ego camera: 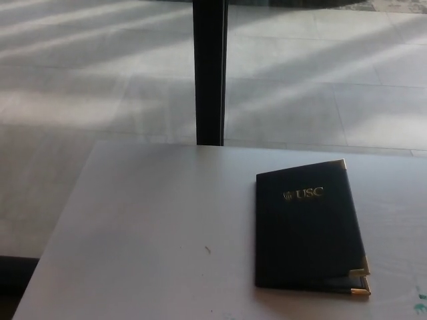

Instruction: There is a diary kept infront of the robot and the robot uses its right hand to grab its cover and puses it to the left to open it.

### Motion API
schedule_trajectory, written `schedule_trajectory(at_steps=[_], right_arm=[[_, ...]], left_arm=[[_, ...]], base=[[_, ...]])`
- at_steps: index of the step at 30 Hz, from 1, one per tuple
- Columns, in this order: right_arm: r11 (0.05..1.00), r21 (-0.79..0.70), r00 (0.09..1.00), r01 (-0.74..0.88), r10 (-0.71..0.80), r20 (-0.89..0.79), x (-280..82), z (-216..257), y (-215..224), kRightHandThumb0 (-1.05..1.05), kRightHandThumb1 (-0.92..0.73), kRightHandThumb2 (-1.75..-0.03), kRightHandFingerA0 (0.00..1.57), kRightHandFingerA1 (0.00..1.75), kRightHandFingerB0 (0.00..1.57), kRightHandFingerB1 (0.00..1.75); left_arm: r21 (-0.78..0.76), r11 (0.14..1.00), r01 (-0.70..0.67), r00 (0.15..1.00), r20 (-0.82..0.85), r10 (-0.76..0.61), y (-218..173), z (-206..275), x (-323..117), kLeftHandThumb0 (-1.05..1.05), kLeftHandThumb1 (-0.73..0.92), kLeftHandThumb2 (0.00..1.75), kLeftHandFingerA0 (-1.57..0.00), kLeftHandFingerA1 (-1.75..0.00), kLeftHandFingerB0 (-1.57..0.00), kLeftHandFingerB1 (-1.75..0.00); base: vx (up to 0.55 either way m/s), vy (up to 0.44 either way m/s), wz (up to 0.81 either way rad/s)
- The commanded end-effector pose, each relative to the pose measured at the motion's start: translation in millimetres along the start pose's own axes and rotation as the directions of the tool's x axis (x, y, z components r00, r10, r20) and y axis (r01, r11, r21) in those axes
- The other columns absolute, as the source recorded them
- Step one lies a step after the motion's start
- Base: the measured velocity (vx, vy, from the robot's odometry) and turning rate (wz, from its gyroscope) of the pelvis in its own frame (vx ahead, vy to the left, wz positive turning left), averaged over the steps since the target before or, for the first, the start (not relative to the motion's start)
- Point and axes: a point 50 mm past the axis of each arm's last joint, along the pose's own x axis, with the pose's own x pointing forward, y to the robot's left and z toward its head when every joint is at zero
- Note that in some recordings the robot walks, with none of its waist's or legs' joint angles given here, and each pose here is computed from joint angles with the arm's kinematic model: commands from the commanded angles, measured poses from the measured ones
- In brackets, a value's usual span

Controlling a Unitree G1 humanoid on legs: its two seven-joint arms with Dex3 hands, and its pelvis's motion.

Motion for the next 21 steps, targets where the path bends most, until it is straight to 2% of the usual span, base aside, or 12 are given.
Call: schedule_trajectory(at_steps=[1,3,4,5,8,9,11,12,14,15,20,21], right_arm=[[0.998,0.045,0.998,0.032,-0.029,-0.050,0,2,-6,-0.72,-0.68,-1.13,0.74,0.96,0.42,0.80],[0.998,0.049,0.997,0.037,-0.033,-0.072,0,-3,-9,-0.70,-0.67,-1.12,0.74,0.96,0.44,0.81],[0.997,0.062,0.996,0.040,-0.035,-0.084,1,-4,-10,-0.72,-0.92,-0.73,0.70,1.05,0.37,0.89],[0.997,0.064,0.995,0.043,-0.038,-0.088,0,-5,-11,-0.72,-0.92,-0.70,0.70,1.06,0.37,0.90],[0.996,0.080,0.994,0.043,-0.035,-0.103,-3,-8,-12,-0.73,-0.92,-0.71,0.65,1.10,0.36,0.97],[0.996,0.076,0.993,0.045,-0.037,-0.108,-4,-9,-13,-0.78,-0.66,-1.11,0.73,0.99,0.48,0.86],[0.995,0.083,0.991,0.052,-0.041,-0.127,-5,-12,-15,-0.79,-0.66,-1.12,0.72,0.99,0.46,0.84],[0.995,0.084,0.990,0.053,-0.042,-0.133,-5,-13,-16,-0.80,-0.67,-1.12,0.72,0.99,0.46,0.84],[0.994,0.094,0.988,0.062,-0.048,-0.147,-3,-16,-18,-0.79,-0.67,-1.12,0.72,0.99,0.46,0.84],[0.992,0.106,0.987,0.068,-0.051,-0.154,-3,-15,-19,-0.73,-0.92,-0.75,0.67,1.13,0.36,0.93],[0.954,0.231,0.969,0.191,-0.145,-0.202,-3,-5,-39,-0.70,-0.92,-0.86,0.50,1.31,0.19,1.00],[0.945,0.232,0.961,0.232,-0.185,-0.206,-2,-1,-44,-0.67,-0.92,-0.86,0.52,1.35,0.20,1.03]], left_arm=[[-0.006,1.000,-0.030,0.999,0.032,0.030,10,6,1,-0.86,0.92,1.01,-0.34,-1.15,-0.31,-0.91],[0.003,0.999,-0.042,0.999,0.029,0.042,18,4,0,-0.87,0.92,1.01,-0.34,-1.17,-0.30,-0.94],[0.004,0.999,-0.044,0.999,0.028,0.044,19,3,0,-0.87,0.92,1.00,-0.35,-1.17,-0.30,-0.93],[0.004,0.999,-0.050,0.998,0.027,0.050,20,3,0,-0.87,0.92,1.00,-0.36,-1.18,-0.30,-0.91],[-0.003,0.999,-0.049,0.998,0.028,0.049,27,1,0,-0.87,0.92,1.00,-0.32,-1.16,-0.29,-0.92],[0.003,0.999,-0.054,0.998,0.025,0.054,29,0,0,-0.87,0.92,1.00,-0.32,-1.13,-0.30,-0.90],[0.009,0.998,-0.060,0.998,0.023,0.060,30,0,-1,-0.87,0.92,1.00,-0.33,-1.12,-0.30,-0.90],[0.011,0.998,-0.054,0.998,0.023,0.054,30,0,-1,-0.92,0.92,1.10,-0.40,-0.96,-0.34,-0.82],[0.009,0.999,-0.046,0.999,0.024,0.045,30,0,0,-0.93,0.92,1.10,-0.38,-0.97,-0.32,-0.82],[0.000,0.999,-0.051,0.998,0.022,0.051,30,0,0,-0.92,0.92,1.07,-0.38,-0.98,-0.33,-0.81],[0.008,0.998,-0.069,0.997,0.033,0.069,34,4,0,-0.92,0.88,1.15,-0.39,-0.93,-0.38,-0.84],[-0.018,0.997,-0.076,0.997,0.030,0.077,35,4,0,-0.88,0.92,0.98,-0.32,-1.15,-0.31,-0.93]], base=[[0.00,0.000,0.00],[0.00,0.000,0.00],[0.00,0.000,0.00],[0.00,0.000,0.00],[0.00,0.000,0.00],[0.00,0.000,0.00],[0.00,0.000,0.00],[0.00,0.000,0.00],[0.00,0.000,0.00],[0.00,0.000,0.00],[0.00,0.000,0.00],[0.00,0.000,0.00]])
